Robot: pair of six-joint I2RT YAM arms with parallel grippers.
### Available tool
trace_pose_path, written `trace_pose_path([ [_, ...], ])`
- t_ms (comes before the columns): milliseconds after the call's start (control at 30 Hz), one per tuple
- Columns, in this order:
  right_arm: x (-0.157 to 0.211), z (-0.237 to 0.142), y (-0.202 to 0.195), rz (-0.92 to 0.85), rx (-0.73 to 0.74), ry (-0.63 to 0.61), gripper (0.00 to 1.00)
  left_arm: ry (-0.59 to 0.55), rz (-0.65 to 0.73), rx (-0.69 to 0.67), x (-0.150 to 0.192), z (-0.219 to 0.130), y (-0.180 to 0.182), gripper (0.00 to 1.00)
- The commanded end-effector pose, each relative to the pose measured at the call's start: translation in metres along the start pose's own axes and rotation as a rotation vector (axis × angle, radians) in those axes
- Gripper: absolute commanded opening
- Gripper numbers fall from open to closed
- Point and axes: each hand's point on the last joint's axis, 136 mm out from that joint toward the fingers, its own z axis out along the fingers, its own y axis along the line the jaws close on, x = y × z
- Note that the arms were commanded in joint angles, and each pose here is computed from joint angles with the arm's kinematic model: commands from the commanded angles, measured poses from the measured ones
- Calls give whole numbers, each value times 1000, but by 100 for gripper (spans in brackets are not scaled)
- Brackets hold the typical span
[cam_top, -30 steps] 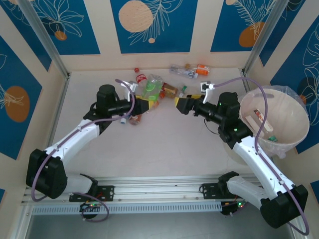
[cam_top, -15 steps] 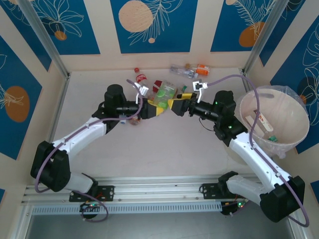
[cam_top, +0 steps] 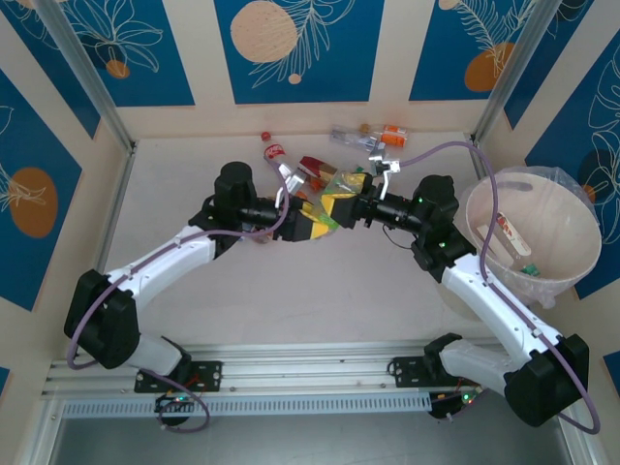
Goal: Put the plastic bottles in the bin
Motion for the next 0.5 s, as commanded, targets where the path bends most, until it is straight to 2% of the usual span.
trace_pose_path([
  [0,-10,0,14,-59,-47,-19,79,13,83,48,-8,3,-16,0],
  [200,-8,-2,5,-57,20,-10,55,5,71,6,-12,4,-7,9],
  [367,-9,-7,-2,-65,81,-17,45,-1,65,-28,-13,5,2,30],
  [400,-8,-8,-3,-67,90,-18,44,-1,67,-32,-13,5,3,41],
  [433,-9,-9,-3,-70,98,-18,43,-5,69,-45,-13,5,4,68],
  [467,-8,-9,-5,-70,108,-18,42,-10,75,-64,-13,4,7,84],
])
